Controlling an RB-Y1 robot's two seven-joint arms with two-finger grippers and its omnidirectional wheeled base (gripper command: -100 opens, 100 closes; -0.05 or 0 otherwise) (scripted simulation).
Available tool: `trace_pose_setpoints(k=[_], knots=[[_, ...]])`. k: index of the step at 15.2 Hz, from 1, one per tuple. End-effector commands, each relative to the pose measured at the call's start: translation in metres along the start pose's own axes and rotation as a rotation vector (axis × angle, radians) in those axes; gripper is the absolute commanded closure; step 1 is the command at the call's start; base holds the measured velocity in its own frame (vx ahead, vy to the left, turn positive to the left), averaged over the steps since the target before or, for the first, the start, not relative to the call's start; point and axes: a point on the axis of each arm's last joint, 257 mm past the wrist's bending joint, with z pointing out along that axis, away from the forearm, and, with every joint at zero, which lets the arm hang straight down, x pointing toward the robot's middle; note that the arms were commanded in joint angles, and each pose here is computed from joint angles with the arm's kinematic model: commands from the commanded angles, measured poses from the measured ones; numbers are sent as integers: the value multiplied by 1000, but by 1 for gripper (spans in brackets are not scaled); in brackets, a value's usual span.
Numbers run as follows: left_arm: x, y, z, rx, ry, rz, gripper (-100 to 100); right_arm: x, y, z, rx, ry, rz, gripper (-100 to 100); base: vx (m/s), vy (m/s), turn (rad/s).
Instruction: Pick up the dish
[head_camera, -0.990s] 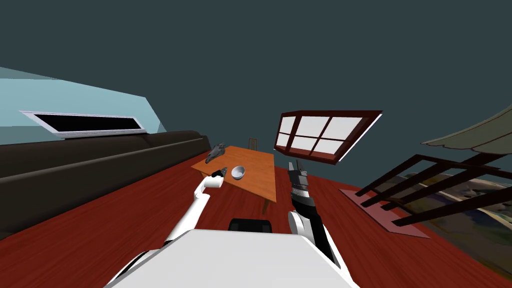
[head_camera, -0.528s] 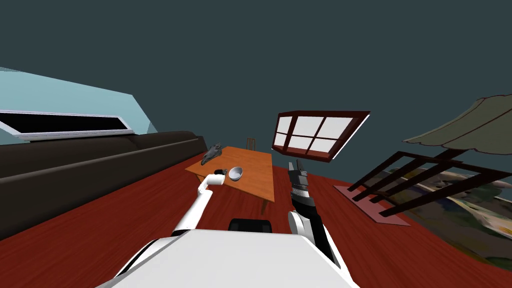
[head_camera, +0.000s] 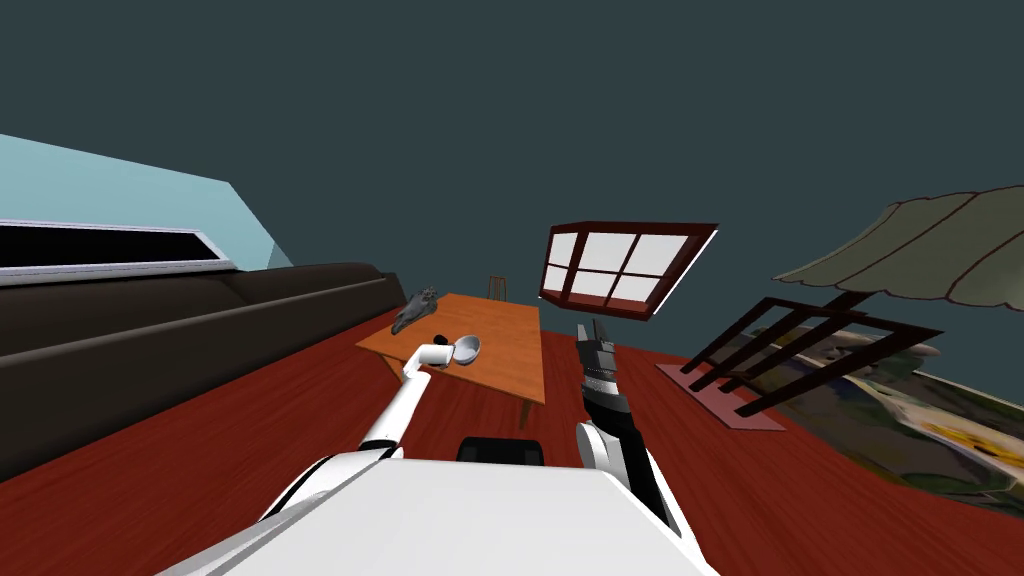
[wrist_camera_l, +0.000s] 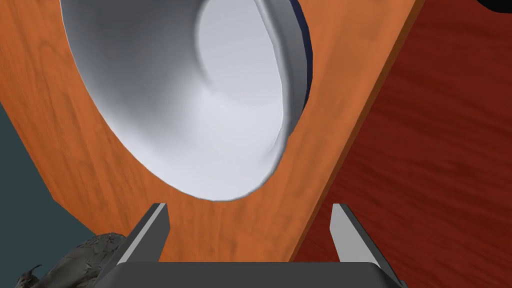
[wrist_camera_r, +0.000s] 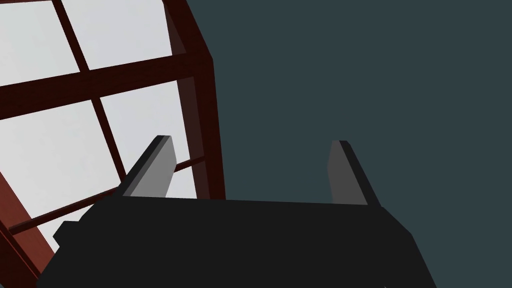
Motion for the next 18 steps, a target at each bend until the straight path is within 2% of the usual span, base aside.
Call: trace_pose_setpoints(k=[1, 4, 7, 9, 13, 14, 15, 16, 18], knots=[[3, 10, 1, -52, 7, -2, -100, 0, 0, 0, 0, 0, 0, 0, 20, -13, -98], [10, 22, 3, -132, 21, -5, -100, 0, 0, 0, 0, 0, 0, 0, 21, -10, -78], [13, 30, 2, -177, 29, -6, -100, 0, 0, 0, 0, 0, 0, 0, 19, -10, -77], [18, 39, 1, -238, 41, -8, -100, 0, 0, 0, 0, 0, 0, 0, 18, -13, -82], [24, 49, -1, -304, 53, -8, -100, 0, 0, 0, 0, 0, 0, 0, 17, -10, -73], [25, 51, -2, -314, 56, -8, -100, 0, 0, 0, 0, 0, 0, 0, 16, -5, -48], [23, 47, -1, -295, 52, -8, -100, 0, 0, 0, 0, 0, 0, 0, 11, -4, -13], [25, 56, 4, -302, 49, -19, -100, 0, 0, 0, 0, 0, 0, 0, 12, 15, -47], [26, 60, 8, -303, 47, -25, -100, 0, 0, 0, 0, 0, 0, 0, 13, 35, -84]])
